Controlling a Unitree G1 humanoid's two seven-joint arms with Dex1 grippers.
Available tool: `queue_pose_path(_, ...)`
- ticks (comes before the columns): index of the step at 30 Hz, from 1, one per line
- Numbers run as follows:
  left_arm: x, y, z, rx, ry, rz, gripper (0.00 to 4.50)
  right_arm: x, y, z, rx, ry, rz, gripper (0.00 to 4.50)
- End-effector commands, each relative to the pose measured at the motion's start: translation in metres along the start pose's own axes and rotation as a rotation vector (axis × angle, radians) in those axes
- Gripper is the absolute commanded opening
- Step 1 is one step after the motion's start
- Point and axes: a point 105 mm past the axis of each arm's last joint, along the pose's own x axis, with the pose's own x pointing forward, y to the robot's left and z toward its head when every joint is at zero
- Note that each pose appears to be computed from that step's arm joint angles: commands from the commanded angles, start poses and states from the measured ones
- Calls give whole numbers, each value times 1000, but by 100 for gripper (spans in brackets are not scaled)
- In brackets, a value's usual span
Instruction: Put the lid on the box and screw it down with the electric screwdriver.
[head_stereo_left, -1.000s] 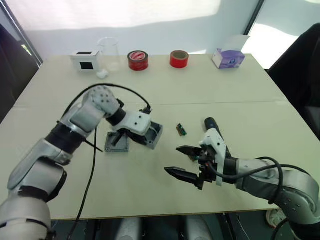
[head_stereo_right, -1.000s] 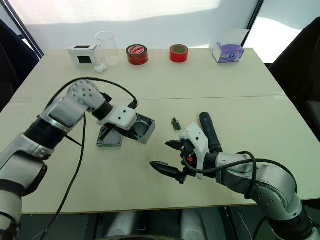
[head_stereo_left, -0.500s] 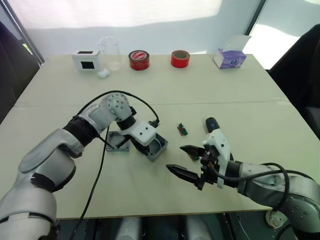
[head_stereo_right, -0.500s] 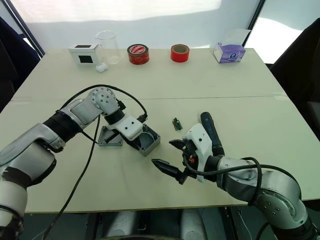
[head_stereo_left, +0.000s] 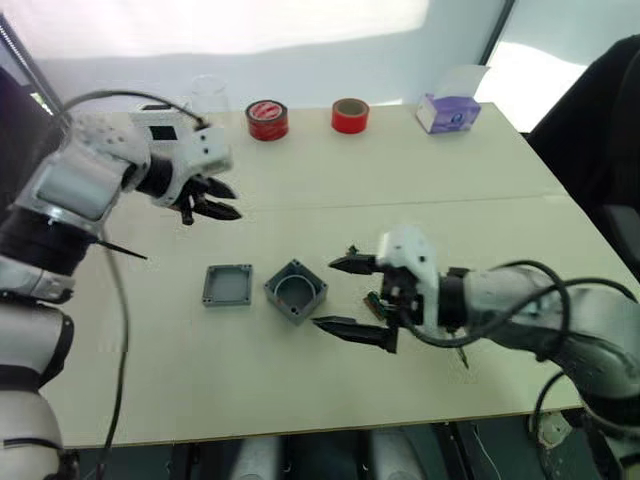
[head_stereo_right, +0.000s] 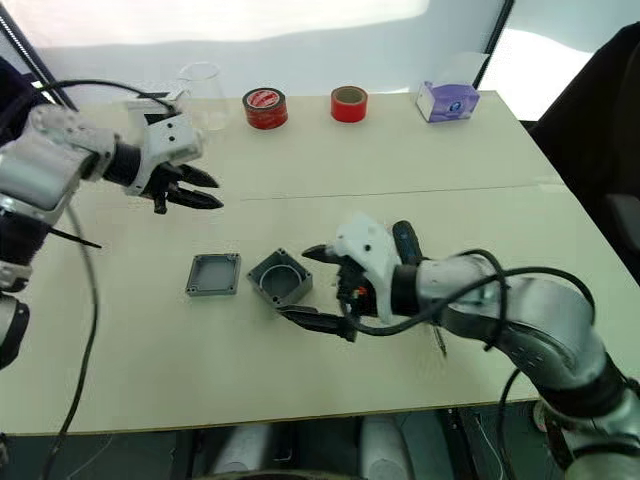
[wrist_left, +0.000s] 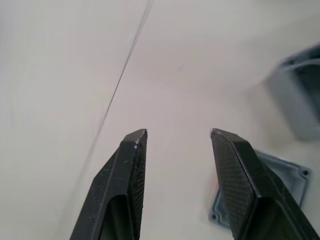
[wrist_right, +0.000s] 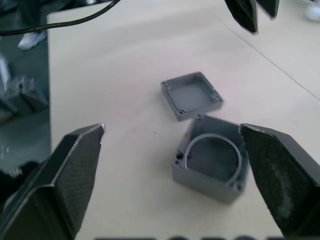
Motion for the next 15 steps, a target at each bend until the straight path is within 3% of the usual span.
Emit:
queue_pose_path(1, -28, -5, -15, -314, 38, 134, 201, 11, 3, 2, -107, 0, 41, 450)
queue_pose_path(4, -38, -12, -34, -446, 78, 196, 201, 17, 6, 2, -144, -10, 72, 450)
queue_pose_path(7, -34, -12, -43, -503, 56, 198, 201, 24, 8, 1, -155, -24, 92, 450)
queue_pose_path(12, -18, -18, -43, -610, -7, 125, 201, 30, 4, -8, -156, -13, 82, 450)
queue_pose_path(15, -7, -26, -41, -632, 9, 68, 201, 31, -3, -19, -147, 17, 43, 450)
